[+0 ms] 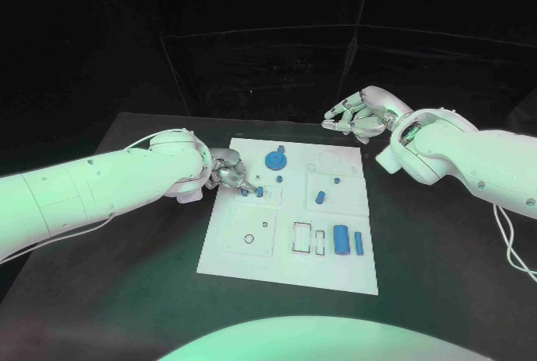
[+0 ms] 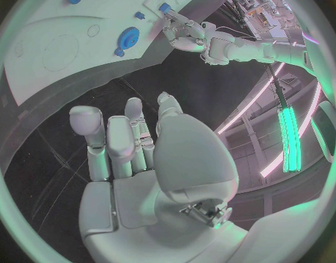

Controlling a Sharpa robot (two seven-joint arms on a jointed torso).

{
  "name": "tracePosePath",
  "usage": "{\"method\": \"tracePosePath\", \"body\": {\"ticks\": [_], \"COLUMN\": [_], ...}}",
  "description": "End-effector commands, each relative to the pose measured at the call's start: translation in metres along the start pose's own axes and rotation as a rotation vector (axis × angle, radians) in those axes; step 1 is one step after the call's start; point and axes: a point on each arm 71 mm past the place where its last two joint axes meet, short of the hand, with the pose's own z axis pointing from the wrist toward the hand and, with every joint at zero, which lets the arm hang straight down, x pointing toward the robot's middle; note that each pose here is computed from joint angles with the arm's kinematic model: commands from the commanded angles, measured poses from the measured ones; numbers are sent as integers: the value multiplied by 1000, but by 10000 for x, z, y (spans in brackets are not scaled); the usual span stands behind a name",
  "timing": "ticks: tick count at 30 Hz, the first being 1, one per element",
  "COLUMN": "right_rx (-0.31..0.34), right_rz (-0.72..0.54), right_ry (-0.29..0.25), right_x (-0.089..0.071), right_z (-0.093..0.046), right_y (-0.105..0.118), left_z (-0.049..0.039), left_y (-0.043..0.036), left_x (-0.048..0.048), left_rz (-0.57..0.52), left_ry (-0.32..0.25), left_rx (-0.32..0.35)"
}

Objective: Assemble the parts on the task board

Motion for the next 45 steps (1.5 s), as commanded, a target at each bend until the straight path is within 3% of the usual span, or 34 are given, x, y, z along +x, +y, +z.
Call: {"method": "tracePosePath", "body": {"ticks": [1,21,34,45], "right_rx": [-9,-10,-11,-10], "right_rz": [-2,-1,-1,-2], "right_ry": [0,1,3,3], "right_x": [-5,1,6,5], "right_z": [3,9,19,21], "right_y": [17,21,20,16], "left_z": [-9,-31,-159,-222], "left_y": [-2,24,65,30], "left_x": [-18,-46,-83,-43], "left_rz": [-1,-11,-152,-92], "left_ry": [-13,-34,-105,-105], "left_rx": [0,-1,36,52]}}
